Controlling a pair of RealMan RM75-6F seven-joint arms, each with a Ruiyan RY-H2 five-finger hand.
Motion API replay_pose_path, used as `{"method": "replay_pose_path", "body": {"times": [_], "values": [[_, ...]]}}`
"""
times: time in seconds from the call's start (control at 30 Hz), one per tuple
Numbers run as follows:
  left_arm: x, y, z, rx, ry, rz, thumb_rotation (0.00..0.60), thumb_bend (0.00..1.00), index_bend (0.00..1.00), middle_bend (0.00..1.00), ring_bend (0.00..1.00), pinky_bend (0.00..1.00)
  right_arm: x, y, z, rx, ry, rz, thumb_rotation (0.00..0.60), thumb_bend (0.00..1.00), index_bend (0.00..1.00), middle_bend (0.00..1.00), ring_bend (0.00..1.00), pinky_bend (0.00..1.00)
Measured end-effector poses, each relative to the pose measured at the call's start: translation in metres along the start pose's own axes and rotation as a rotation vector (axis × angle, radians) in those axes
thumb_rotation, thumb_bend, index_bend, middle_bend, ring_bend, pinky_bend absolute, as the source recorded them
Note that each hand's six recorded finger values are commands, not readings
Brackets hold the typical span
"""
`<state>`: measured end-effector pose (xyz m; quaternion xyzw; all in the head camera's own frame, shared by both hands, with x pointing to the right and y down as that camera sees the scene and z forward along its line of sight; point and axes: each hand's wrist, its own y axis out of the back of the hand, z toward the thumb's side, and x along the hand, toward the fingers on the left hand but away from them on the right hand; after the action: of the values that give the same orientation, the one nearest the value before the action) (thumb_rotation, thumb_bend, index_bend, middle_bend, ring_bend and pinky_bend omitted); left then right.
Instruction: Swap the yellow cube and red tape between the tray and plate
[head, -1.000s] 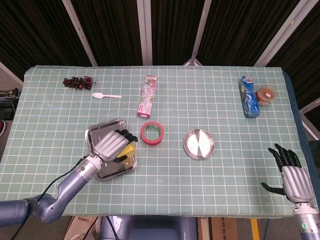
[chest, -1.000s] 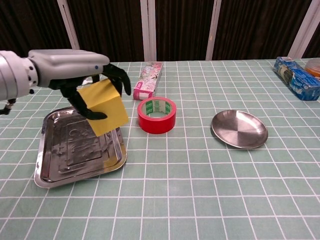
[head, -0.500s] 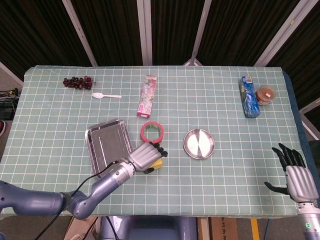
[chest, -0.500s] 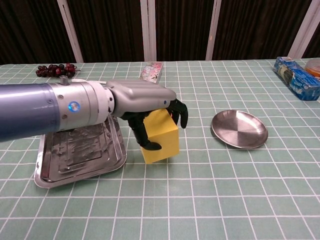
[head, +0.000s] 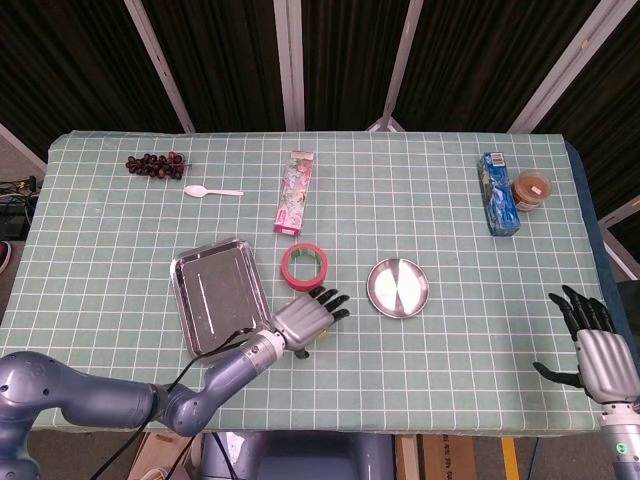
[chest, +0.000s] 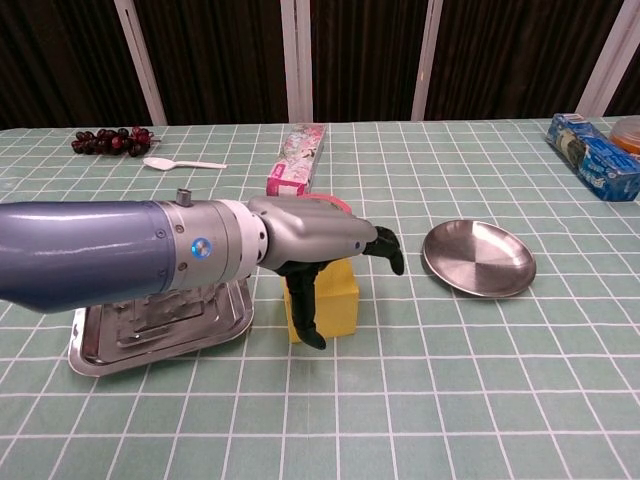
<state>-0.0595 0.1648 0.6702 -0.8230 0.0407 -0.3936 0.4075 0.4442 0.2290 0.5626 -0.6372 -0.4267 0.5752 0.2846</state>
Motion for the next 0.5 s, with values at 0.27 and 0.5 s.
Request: {"method": "replay_pose_path", "body": {"times": [0.27,0.5], "values": [[-0.035,0.053,0.003,0.017,-0.007,0.136,0.600,0.00,0.15,0.00,0.00,0.03,0.000,-0.001,-0.002,0.006,-0.016,0.005,0.600,0.04,0.12,0.00,0.07,0.00],[-0.047,0.066,-0.044,0.089,0.158,0.160,0.600,0.00,0.15,0.00,0.00,0.00,-0.001,-0.005,-0.003,0.027,-0.024,0.022,0.600,0.04,0.12,0.00,0.07,0.00]]}}
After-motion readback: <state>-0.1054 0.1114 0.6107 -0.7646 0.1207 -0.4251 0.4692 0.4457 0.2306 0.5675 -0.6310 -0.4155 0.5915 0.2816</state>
